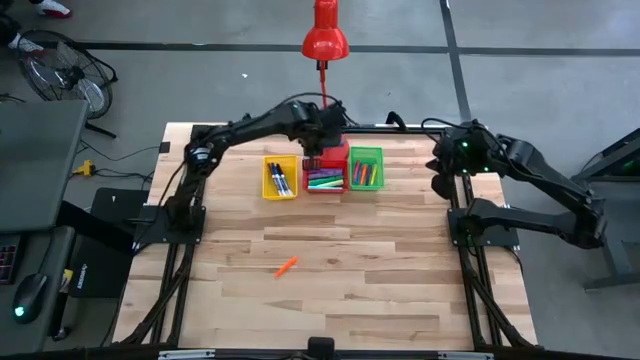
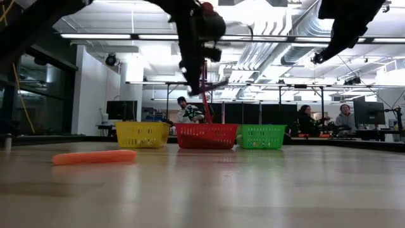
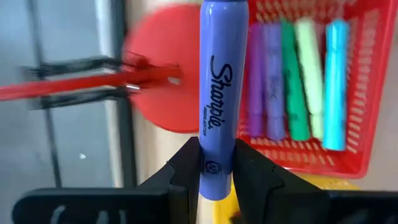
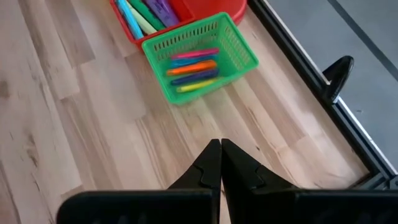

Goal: Pick & Place Markers
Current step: Put the light violet highlighter pen into the red bin, then put the orange pen into the green bin

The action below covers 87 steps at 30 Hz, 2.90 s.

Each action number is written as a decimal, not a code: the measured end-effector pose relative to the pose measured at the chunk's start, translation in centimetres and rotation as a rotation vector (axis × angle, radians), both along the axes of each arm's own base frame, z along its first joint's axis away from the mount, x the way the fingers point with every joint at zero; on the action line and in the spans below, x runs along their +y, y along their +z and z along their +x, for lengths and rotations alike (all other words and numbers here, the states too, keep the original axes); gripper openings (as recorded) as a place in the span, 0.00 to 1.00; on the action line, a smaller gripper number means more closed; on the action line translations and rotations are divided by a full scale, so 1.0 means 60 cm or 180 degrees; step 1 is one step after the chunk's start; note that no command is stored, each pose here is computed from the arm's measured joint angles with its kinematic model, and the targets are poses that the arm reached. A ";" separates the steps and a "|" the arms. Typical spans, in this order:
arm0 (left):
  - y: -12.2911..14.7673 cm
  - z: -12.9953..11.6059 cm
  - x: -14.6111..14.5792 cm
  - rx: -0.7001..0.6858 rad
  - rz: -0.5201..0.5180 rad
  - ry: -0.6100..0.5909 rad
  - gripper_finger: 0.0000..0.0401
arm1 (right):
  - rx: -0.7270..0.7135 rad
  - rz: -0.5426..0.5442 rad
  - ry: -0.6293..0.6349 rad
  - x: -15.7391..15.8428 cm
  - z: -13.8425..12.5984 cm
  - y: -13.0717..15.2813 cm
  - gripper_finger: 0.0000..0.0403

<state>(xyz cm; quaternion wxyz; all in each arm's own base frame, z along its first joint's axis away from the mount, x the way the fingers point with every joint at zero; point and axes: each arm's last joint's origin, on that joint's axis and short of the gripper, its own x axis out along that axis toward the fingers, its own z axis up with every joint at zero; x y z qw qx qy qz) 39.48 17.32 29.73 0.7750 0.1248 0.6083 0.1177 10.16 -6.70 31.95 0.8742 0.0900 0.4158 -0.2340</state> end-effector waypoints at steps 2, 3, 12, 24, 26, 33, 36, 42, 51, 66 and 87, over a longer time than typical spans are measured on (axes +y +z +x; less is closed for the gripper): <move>-0.021 0.006 0.001 0.0135 -0.0042 -0.0009 0.17 | 0.0020 0.0020 -0.0005 -0.003 0.004 -0.002 0.00; -0.028 0.011 -0.001 0.0164 -0.0043 -0.0023 0.17 | 0.0033 0.0028 -0.0005 -0.004 0.006 -0.003 0.00; -0.083 0.031 -0.013 0.0469 -0.0360 -0.0225 0.17 | 0.0069 0.0093 -0.0055 -0.008 0.012 -0.006 0.00; -0.128 0.047 -0.019 0.0632 -0.0510 -0.0252 0.17 | 0.0064 0.0084 -0.0134 -0.009 0.011 -0.006 0.00; -0.136 0.049 -0.021 0.0679 -0.0531 -0.0262 0.17 | 0.0063 0.0086 -0.0132 -0.009 0.011 -0.006 0.00; -0.134 0.049 -0.024 0.0618 -0.0639 -0.0269 0.17 | 0.0061 0.0083 -0.0135 -0.009 0.011 -0.006 0.00; -0.133 0.051 -0.024 0.0566 -0.0687 -0.0247 0.17 | 0.0061 0.0083 -0.0133 -0.009 0.011 -0.006 0.00; -0.134 0.054 -0.025 0.0430 -0.0858 -0.0198 0.17 | 0.0062 0.0080 -0.0130 -0.009 0.011 -0.006 0.00; -0.134 0.052 -0.025 0.0489 -0.0821 -0.0163 0.17 | 0.0064 0.0076 -0.0125 -0.009 0.011 -0.006 0.00; -0.134 0.047 -0.026 0.0576 -0.0802 -0.0075 0.22 | 0.0080 0.0051 -0.0086 -0.009 0.011 -0.006 0.00; -0.126 0.037 -0.030 0.0685 -0.0933 0.0352 0.29 | 0.0121 -0.0025 0.0036 -0.009 0.012 -0.006 0.00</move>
